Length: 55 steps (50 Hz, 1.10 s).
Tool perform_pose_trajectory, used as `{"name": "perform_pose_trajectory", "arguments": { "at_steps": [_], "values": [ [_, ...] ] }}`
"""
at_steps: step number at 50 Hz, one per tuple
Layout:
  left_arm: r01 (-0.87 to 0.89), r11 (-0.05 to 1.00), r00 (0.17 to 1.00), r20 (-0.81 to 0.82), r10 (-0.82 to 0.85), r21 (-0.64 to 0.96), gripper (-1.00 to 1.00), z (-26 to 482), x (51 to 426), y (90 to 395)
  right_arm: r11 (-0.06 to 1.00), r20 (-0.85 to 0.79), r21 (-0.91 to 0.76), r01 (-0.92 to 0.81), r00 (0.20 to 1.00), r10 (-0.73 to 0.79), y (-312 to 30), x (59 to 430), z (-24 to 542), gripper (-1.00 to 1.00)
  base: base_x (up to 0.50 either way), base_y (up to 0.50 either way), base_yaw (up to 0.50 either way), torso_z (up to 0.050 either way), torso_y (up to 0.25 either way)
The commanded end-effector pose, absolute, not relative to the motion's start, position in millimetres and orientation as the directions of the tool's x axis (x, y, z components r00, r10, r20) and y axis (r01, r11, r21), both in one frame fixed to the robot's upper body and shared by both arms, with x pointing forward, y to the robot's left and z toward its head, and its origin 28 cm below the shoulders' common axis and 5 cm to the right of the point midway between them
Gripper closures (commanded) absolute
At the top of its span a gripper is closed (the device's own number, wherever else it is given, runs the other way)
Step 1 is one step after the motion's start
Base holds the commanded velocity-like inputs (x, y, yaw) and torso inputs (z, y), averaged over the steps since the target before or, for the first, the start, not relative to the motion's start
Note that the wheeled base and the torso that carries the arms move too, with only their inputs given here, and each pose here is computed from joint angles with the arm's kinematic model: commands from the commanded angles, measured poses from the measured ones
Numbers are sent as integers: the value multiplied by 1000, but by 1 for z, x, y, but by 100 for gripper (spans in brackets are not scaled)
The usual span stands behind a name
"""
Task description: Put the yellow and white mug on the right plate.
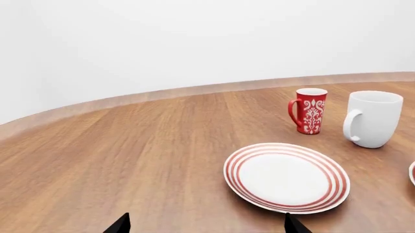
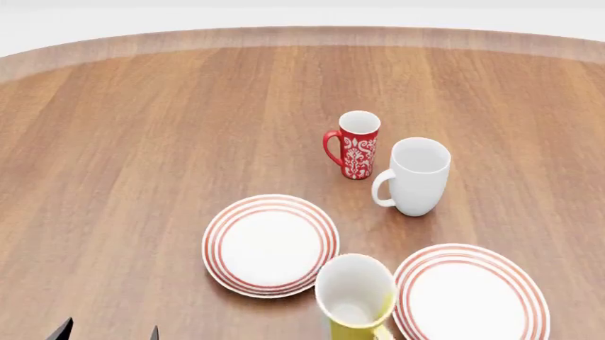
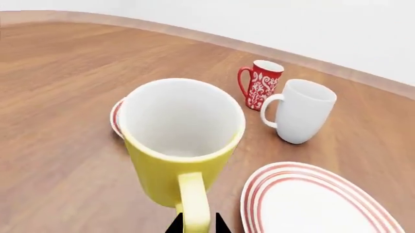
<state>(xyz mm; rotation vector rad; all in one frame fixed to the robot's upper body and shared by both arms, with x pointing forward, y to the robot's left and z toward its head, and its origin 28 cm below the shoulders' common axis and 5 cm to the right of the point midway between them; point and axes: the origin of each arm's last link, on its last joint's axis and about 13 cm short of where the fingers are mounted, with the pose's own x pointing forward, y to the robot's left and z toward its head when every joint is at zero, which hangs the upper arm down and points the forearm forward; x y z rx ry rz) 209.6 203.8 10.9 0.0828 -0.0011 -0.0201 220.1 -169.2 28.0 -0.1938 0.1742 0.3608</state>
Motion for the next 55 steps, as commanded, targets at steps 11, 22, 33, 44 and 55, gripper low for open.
{"name": "perform_pose_trajectory", "arguments": {
  "at_steps": [11,22,33,44,55],
  "values": [
    [21,996,1000,0,-21,85,-100,11,209,204,972,-143,-139,-187,975,167,-199,222,49,100,0,0,0,0,0],
    [23,996,1000,-3,-23,85,-100,10,210,203,990,-149,-114,-80,987,62,-212,231,54,100,0,0,0,0,1],
    [22,996,1000,-3,-22,85,-100,10,210,203,996,-169,-85,-4,986,-11,-217,240,53,100,0,0,0,0,0],
    [24,996,1000,-4,-23,85,-100,10,210,203,996,-194,-87,16,980,-33,-220,252,50,100,0,0,0,0,0],
    [22,996,1000,-4,-22,84,-100,9,211,203,996,-226,-85,21,973,-40,-219,268,43,100,0,0,0,0,0]
  ]
}}
